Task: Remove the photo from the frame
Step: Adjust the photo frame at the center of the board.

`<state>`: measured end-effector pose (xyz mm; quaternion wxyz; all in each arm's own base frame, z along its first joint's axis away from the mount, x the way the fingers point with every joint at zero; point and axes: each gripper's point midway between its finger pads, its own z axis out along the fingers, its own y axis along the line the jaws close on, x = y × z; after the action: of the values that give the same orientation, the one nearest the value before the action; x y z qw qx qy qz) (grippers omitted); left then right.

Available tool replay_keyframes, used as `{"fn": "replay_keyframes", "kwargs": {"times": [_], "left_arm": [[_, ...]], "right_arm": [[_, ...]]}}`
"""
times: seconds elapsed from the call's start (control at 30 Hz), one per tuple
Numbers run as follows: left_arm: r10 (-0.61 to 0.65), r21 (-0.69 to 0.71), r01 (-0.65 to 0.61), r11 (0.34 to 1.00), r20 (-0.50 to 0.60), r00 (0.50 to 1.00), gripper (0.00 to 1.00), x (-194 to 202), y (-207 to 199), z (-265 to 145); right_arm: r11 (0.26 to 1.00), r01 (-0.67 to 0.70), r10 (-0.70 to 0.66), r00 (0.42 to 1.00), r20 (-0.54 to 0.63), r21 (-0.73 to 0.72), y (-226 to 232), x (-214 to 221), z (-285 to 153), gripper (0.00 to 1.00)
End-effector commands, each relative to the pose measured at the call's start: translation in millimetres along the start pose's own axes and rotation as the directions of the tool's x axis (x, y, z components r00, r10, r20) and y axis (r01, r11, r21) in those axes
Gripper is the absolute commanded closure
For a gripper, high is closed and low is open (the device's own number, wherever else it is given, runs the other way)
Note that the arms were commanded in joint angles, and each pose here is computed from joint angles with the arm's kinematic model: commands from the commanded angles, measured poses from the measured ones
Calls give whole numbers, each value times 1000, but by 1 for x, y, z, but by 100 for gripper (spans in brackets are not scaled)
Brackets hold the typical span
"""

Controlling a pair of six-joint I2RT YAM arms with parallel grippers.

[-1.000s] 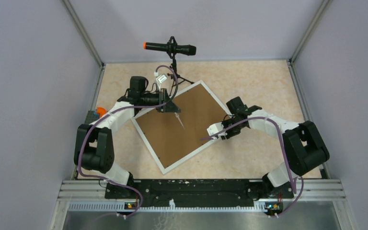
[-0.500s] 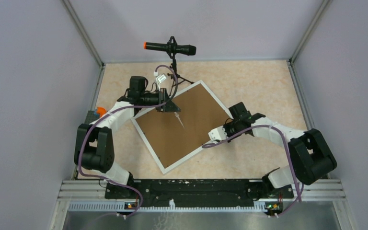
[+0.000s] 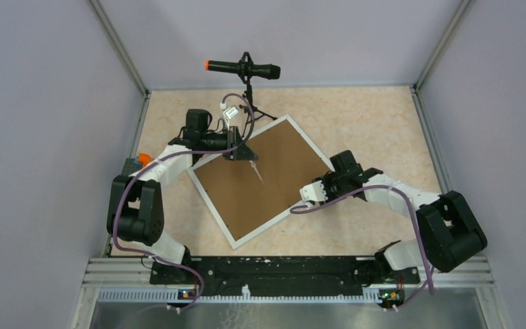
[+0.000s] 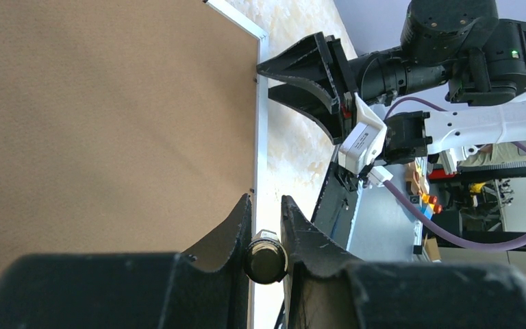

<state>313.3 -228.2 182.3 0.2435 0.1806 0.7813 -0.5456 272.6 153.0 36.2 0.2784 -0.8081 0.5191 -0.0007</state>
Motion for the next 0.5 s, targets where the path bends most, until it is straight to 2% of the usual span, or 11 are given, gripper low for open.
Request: {"fn": "replay_keyframes", "kwargs": {"times": [0.0,0.17,0.47], "left_arm": [[19,38,-20,999,11,1000,100,-4,-4,0],[22,47,-22,999,9,1000,100,-3,-6,0],[21,65,-21,998,4,1000,100,2,-8,-1]], "right_arm": [[997,-2,1,1000,15,80,-21,-9,-21,45],[999,0,-1,1000,27,35,-19,-11,-20,42],[993,16,-7,996,85,-114,-12,-20,-7,43]]}}
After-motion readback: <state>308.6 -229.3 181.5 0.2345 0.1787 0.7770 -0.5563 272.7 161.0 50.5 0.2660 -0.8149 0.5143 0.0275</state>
